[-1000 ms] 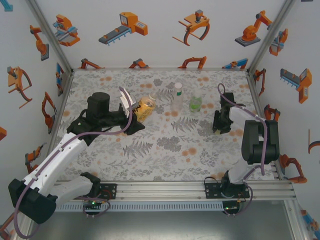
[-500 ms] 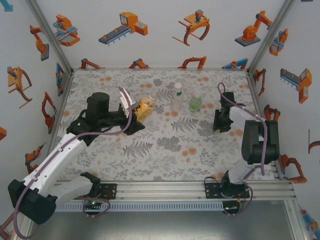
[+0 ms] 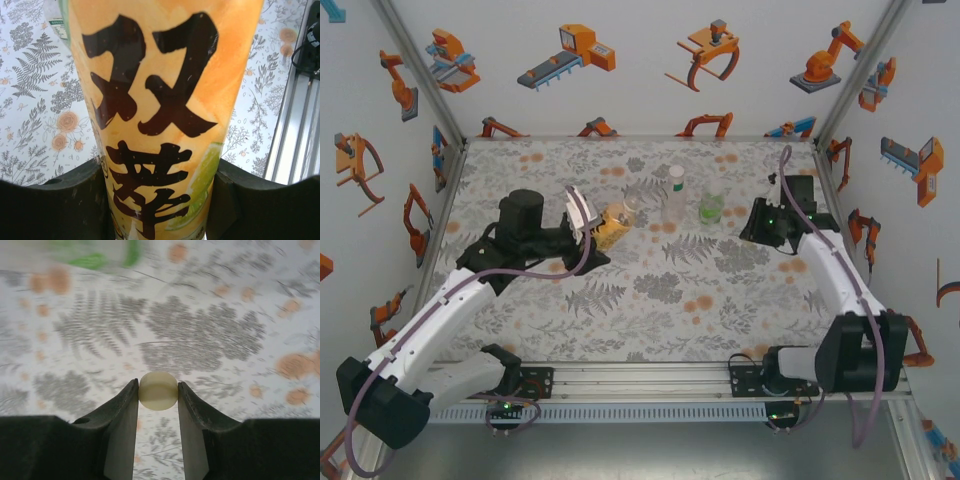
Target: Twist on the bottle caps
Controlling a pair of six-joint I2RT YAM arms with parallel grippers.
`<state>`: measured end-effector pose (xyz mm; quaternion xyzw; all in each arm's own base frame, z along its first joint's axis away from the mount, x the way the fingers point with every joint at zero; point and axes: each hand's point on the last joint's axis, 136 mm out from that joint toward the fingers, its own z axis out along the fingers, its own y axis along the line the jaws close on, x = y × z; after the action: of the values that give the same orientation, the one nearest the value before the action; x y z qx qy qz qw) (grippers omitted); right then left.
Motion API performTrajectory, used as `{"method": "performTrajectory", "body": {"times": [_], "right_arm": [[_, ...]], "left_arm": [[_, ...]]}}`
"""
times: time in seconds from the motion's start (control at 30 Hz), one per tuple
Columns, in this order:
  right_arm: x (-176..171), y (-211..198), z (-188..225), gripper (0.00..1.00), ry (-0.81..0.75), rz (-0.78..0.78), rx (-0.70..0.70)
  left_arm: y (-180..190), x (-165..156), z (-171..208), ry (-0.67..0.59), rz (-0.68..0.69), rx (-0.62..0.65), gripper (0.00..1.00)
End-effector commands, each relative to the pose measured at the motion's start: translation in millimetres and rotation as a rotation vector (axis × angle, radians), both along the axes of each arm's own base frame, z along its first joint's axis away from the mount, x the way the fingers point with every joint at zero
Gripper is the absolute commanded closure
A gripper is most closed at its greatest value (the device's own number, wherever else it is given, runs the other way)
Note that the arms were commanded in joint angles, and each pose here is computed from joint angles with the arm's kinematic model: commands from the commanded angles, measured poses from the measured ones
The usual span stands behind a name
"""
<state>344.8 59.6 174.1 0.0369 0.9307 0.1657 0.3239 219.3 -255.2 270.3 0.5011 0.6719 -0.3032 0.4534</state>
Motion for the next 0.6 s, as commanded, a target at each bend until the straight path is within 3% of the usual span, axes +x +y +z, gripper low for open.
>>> {"method": "performTrajectory", "body": {"times": [0.0, 0.13, 0.33, 0.57], "right_arm": [[-11.2, 52.9, 55.5, 0.78, -0.189, 0.208, 0.187], [-34.5, 90.4, 115.2, 0.87, -0.418, 0.412, 0.286], [-97.5, 134.6, 185.5, 0.85, -0.692, 0.820, 0.411], [-162.4, 155.0, 210.5, 0.90, -0.935, 1.151, 0.308]], "left_arm": [[0.4, -6.7, 1.1, -0.066, -0.038, 0.017, 1.00], [-2.1, -14.7, -5.5, -0.092, -0.083, 0.045, 1.00], [-5.2, -32.2, -19.1, -0.149, -0.168, 0.114, 1.00], [-6.9, -45.5, -31.2, -0.179, -0.229, 0.180, 1.00]]}}
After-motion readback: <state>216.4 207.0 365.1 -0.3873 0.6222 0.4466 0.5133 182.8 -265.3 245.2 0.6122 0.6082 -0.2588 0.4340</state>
